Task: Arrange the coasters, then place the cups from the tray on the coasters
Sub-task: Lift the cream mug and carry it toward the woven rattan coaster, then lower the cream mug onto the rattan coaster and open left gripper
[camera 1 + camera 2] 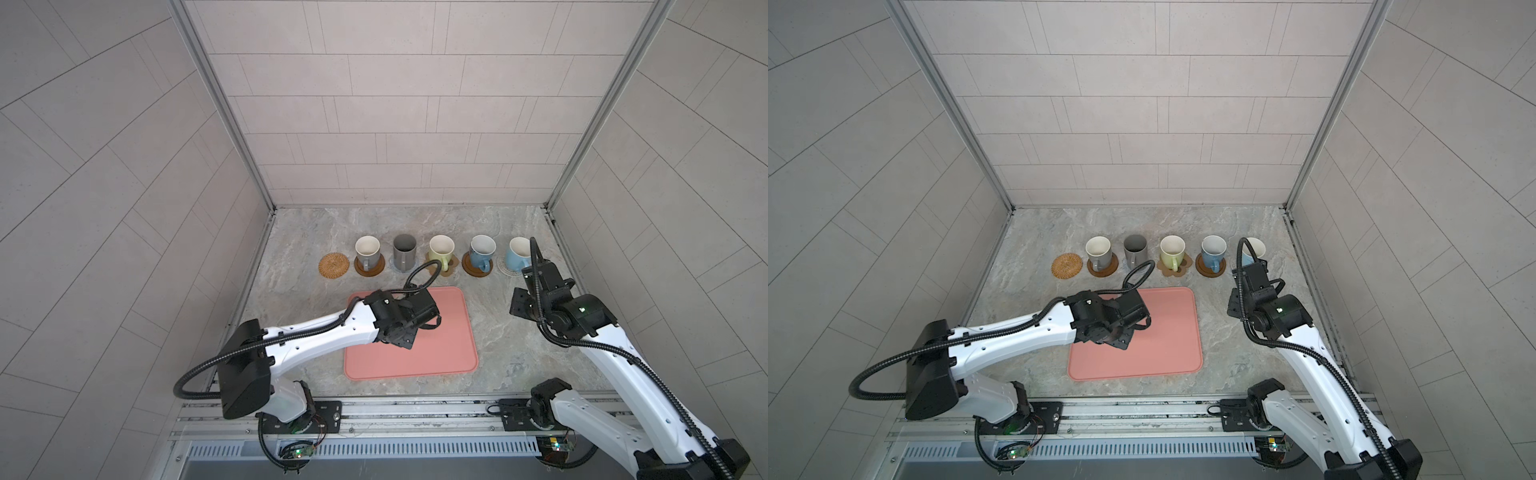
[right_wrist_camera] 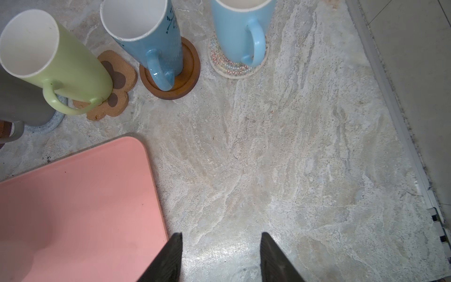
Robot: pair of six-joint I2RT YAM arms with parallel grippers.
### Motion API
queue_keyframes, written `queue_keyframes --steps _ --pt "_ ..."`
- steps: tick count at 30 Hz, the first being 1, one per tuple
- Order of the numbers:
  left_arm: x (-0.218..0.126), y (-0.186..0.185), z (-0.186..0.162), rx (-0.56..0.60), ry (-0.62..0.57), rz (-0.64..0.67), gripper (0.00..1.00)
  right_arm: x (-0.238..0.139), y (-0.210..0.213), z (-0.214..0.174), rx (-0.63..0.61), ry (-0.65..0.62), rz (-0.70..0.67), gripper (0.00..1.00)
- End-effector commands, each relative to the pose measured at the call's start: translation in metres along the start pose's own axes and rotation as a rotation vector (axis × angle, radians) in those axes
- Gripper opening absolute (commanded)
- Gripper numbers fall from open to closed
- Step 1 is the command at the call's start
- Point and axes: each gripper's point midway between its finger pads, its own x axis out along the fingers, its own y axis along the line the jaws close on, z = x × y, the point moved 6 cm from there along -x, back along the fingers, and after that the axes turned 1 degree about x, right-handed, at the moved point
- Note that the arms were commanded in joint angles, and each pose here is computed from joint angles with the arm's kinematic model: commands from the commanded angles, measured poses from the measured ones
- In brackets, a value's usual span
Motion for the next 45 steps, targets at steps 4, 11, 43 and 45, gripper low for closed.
queue_keyframes --steps 4,11,43,45 --pt "-0.006 0.051 0.007 -0.129 -0.057 0.062 0.13 -0.008 -0.004 0.005 0.025 -0.023 -0.018 0.53" --pt "-0.006 0.089 0.01 -0.22 -0.07 0.083 0.13 -0.01 -0.006 0.004 0.028 -0.026 -0.024 0.54" --pt "0.013 0.221 0.08 -0.467 -0.146 0.166 0.13 -0.018 -0.013 0.003 0.025 -0.044 -0.049 0.54" --pt "0.016 0.227 0.088 -0.462 -0.149 0.153 0.13 -0.018 -0.013 0.003 0.026 -0.045 -0.048 0.54"
